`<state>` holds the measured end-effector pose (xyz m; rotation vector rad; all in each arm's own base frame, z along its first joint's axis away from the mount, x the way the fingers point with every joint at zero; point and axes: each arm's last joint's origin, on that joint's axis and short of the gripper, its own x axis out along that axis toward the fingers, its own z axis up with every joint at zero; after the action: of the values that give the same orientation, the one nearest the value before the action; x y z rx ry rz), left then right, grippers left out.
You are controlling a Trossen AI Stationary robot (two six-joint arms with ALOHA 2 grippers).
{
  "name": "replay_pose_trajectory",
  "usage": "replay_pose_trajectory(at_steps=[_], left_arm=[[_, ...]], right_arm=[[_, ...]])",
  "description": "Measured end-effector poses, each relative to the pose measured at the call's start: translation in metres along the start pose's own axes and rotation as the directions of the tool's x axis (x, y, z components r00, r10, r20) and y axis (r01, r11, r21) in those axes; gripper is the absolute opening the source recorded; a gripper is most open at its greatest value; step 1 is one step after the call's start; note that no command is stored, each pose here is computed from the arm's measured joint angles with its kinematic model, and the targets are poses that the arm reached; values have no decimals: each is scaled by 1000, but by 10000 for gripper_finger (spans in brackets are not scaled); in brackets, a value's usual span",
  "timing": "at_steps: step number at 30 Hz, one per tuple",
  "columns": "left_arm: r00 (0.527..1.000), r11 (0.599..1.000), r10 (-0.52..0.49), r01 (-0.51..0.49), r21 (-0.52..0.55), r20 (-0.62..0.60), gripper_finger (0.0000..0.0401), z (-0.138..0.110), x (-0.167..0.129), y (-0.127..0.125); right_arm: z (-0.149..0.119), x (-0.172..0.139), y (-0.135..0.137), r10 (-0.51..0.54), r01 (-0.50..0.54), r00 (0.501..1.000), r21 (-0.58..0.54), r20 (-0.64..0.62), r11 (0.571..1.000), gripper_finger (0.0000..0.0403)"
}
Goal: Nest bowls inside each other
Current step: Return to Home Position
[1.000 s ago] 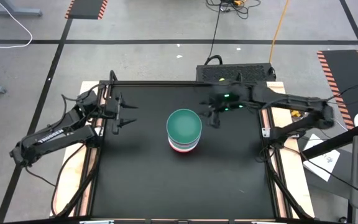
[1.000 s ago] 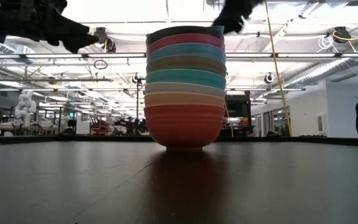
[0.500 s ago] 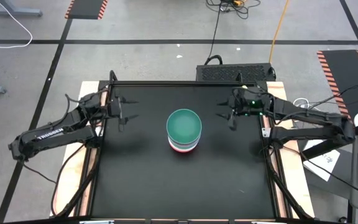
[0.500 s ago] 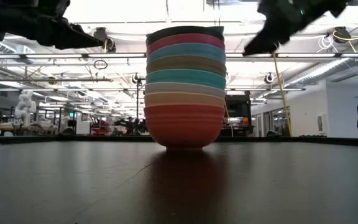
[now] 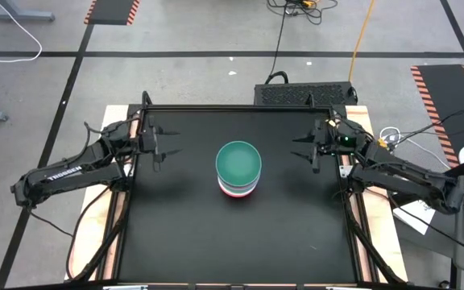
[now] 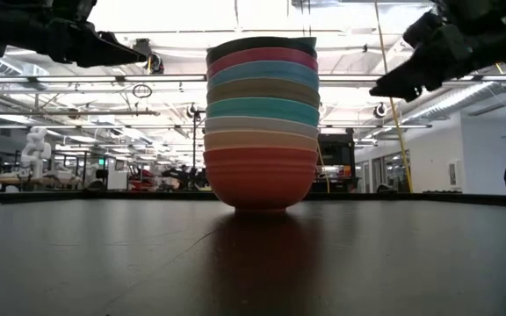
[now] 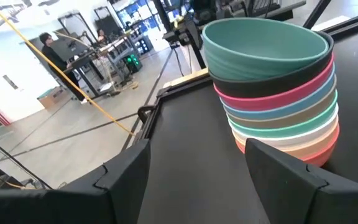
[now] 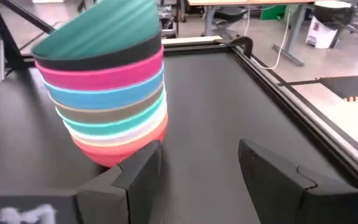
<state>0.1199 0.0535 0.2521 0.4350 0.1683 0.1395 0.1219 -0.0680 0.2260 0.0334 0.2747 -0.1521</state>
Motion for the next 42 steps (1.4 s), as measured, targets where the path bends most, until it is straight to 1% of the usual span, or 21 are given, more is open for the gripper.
replay_pose_trajectory(at_steps=[4,5,8,11,13,15,16,19,20,21,23,26,27,30,33,37,40,41,42], left_arm=[[1000,1000,10,-10,-7,20,266,2,0,1],[1000,1000,12,-12,-12,25,266,3,0,1],[999,1000,19,-19,-19,39,266,4,0,2],[999,999,22,-20,-41,44,266,4,0,2],[999,998,22,-19,-52,44,266,4,0,2],[999,998,21,-18,-59,45,266,4,0,2],[999,998,21,-19,-59,45,266,5,0,2],[999,998,21,-18,-60,46,266,5,0,2],[999,998,21,-18,-59,47,266,5,0,2],[999,998,21,-18,-60,47,266,5,0,2],[999,998,19,-16,-59,48,266,5,0,2],[998,998,11,-8,-57,57,266,5,0,2],[998,998,8,-4,-56,61,266,6,0,1],[997,998,-11,15,-55,72,266,7,0,0],[997,998,-23,27,-54,77,266,7,0,-1],[996,998,-31,35,-56,80,266,8,1,-2],[996,998,-34,39,-56,80,266,8,1,-3],[996,998,-35,39,-57,80,266,8,1,-3],[996,998,-35,39,-57,79,266,8,1,-3]], right_arm=[[-20,-5,1,-36,36,999,20,6,999,210],[-24,-6,1,-42,41,999,30,27,999,210],[-33,-7,1,-60,54,995,71,84,996,210],[-48,-7,1,-82,72,994,121,78,990,210],[-59,-5,1,-93,82,993,128,77,988,210],[-69,-3,1,-109,95,988,126,107,987,210],[-71,-2,1,-118,102,983,118,140,988,210],[-57,-5,1,-125,111,948,64,292,992,210],[-55,-6,1,-123,112,943,53,309,992,210],[-56,-6,0,-119,108,946,55,300,993,210],[-58,-5,1,-81,71,956,43,283,997,210],[-53,-6,3,56,-43,944,-45,326,998,210],[-53,-6,3,74,-59,942,-55,327,997,210],[-51,-3,0,74,-56,938,-64,339,996,210],[-54,2,-2,75,-65,947,-44,314,997,210],[-68,14,-5,84,-98,978,62,193,993,210],[-77,24,2,166,-179,979,109,116,978,210],[-77,28,6,199,-210,974,102,111,972,210],[-75,30,10,229,-240,965,75,131,968,210]])
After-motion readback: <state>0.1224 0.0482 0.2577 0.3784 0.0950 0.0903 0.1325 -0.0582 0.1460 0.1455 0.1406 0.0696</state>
